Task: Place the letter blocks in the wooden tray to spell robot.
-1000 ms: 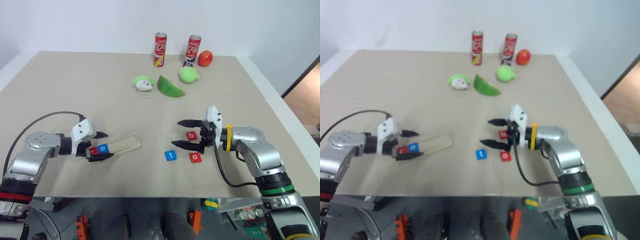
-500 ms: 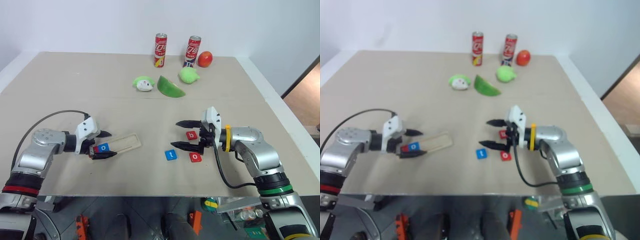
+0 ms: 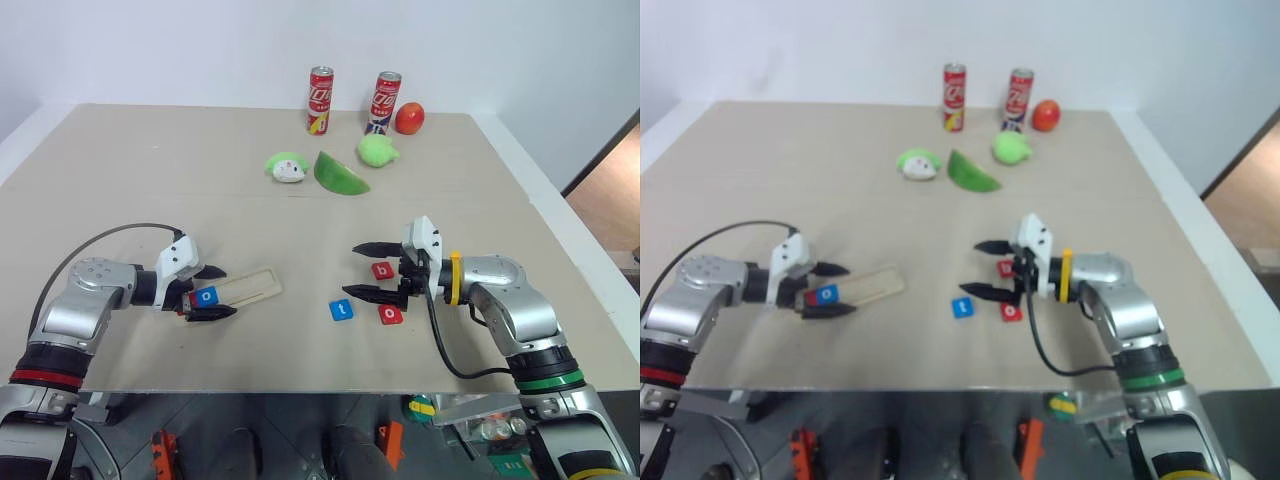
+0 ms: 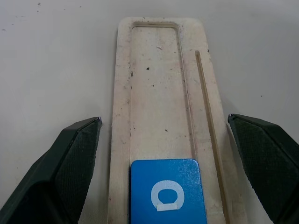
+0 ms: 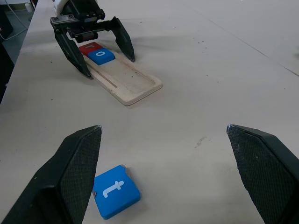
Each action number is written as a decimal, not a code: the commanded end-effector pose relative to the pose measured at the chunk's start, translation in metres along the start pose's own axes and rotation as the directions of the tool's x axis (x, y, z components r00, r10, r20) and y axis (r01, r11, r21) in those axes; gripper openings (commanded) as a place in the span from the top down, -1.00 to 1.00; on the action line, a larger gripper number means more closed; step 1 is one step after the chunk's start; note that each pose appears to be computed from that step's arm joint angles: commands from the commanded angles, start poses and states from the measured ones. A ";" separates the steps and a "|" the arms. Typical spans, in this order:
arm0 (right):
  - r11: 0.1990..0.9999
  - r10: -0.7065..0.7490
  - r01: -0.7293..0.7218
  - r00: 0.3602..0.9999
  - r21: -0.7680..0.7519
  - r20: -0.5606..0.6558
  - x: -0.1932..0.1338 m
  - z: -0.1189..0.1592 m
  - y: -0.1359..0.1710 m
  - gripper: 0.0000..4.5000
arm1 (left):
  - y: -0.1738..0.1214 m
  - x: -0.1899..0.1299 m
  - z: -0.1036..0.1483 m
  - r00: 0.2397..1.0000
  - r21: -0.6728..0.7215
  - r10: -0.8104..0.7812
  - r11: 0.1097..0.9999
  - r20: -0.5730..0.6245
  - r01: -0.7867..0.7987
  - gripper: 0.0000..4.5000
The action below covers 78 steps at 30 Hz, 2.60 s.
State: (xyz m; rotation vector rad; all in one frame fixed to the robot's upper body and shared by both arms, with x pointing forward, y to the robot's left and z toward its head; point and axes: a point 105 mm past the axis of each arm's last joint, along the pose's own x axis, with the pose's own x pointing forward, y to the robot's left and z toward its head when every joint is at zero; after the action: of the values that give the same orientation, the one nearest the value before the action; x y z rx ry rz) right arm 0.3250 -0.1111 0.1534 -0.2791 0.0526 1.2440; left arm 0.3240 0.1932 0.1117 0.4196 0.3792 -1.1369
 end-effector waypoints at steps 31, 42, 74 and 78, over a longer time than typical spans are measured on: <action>1.000 -0.010 0.010 1.000 -0.029 0.000 -0.003 0.002 -0.006 -1.00 | 0.004 -0.005 -0.042 0.995 -0.070 0.016 0.997 -0.102 -0.024 -0.42; 0.999 -0.017 0.017 1.000 -0.036 -0.011 -0.009 0.002 -0.010 -1.00 | -0.017 0.014 0.004 0.986 0.203 -0.133 0.967 -0.104 0.152 -0.42; 0.993 -0.108 0.107 0.994 -0.041 -0.035 -0.031 -0.003 -0.027 -1.00 | -0.008 0.044 0.063 0.982 0.296 -0.190 0.936 -0.024 0.189 -0.97; 0.990 -0.139 0.137 0.989 -0.045 -0.055 -0.037 -0.003 -0.043 -1.00 | -0.012 0.023 0.092 0.970 0.237 -0.204 0.957 0.132 0.169 -0.97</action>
State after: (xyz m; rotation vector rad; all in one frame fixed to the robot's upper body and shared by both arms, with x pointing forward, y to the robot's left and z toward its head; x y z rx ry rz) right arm 0.3492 -0.1521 0.1498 -0.3211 0.1068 1.1174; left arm 0.3334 0.1257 0.1545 0.5429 0.2325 -1.3896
